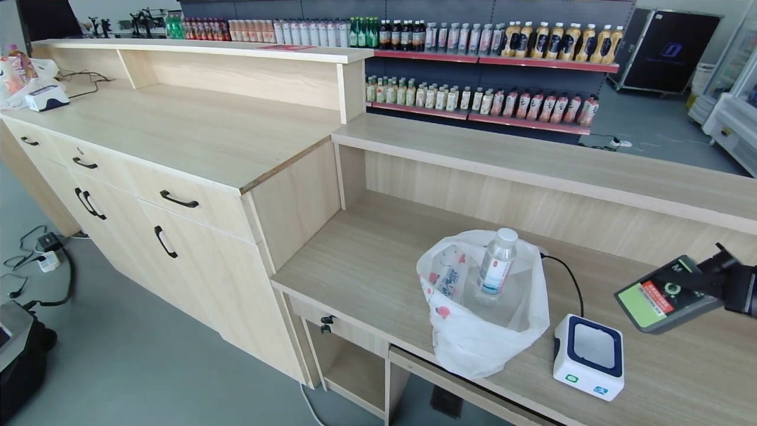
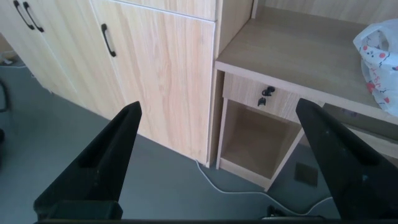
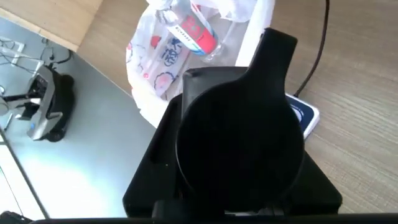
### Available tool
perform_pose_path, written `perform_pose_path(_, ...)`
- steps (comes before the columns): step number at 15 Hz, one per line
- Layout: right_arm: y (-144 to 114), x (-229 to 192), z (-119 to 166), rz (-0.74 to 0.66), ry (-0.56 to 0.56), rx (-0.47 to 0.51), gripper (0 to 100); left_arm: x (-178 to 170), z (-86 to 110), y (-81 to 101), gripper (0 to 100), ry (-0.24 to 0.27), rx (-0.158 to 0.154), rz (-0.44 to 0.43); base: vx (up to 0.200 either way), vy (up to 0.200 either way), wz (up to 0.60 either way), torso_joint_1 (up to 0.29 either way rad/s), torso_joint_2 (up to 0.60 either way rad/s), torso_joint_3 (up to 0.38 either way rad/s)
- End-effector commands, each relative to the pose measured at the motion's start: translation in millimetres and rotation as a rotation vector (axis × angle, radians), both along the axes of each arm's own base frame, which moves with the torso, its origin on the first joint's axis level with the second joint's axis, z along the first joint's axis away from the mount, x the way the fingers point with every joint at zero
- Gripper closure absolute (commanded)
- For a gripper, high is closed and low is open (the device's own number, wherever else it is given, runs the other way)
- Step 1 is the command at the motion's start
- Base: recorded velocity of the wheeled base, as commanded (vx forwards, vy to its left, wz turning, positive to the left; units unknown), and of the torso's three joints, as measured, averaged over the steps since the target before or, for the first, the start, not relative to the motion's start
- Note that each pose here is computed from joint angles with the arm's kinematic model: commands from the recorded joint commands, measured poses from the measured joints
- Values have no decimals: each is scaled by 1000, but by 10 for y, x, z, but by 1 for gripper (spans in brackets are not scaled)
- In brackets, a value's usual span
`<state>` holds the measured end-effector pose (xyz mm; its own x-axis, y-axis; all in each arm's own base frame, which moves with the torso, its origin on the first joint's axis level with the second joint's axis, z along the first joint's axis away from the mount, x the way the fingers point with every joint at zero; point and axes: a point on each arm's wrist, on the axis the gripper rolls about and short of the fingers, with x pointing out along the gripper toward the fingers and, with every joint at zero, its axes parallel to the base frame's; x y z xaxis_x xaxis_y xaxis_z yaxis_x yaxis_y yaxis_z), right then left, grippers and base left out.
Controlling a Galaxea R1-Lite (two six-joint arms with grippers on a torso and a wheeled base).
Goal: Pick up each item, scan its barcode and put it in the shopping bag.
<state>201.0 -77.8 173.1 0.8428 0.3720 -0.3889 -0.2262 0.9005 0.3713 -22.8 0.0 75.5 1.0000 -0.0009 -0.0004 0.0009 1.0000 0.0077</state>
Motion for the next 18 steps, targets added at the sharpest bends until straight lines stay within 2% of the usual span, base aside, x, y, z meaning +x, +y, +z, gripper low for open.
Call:
perform_pose_path(1,-109,44,-164,-2,58,5,100,0,0,0,0,0,0,1,0,0,0,0,0,0)
perform_pose_path(4,-170,20,-366,29,104,-51,100,0,0,0,0,0,0,1,0,0,0,0,0,0)
perform_pose_path(11,-200,34,-472,74,119,13,100,0,0,0,0,0,0,1,0,0,0,0,0,0)
perform_pose_path(18,-253,229,-719,127,139,-25,100,0,0,0,0,0,0,1,0,0,0,0,0,0)
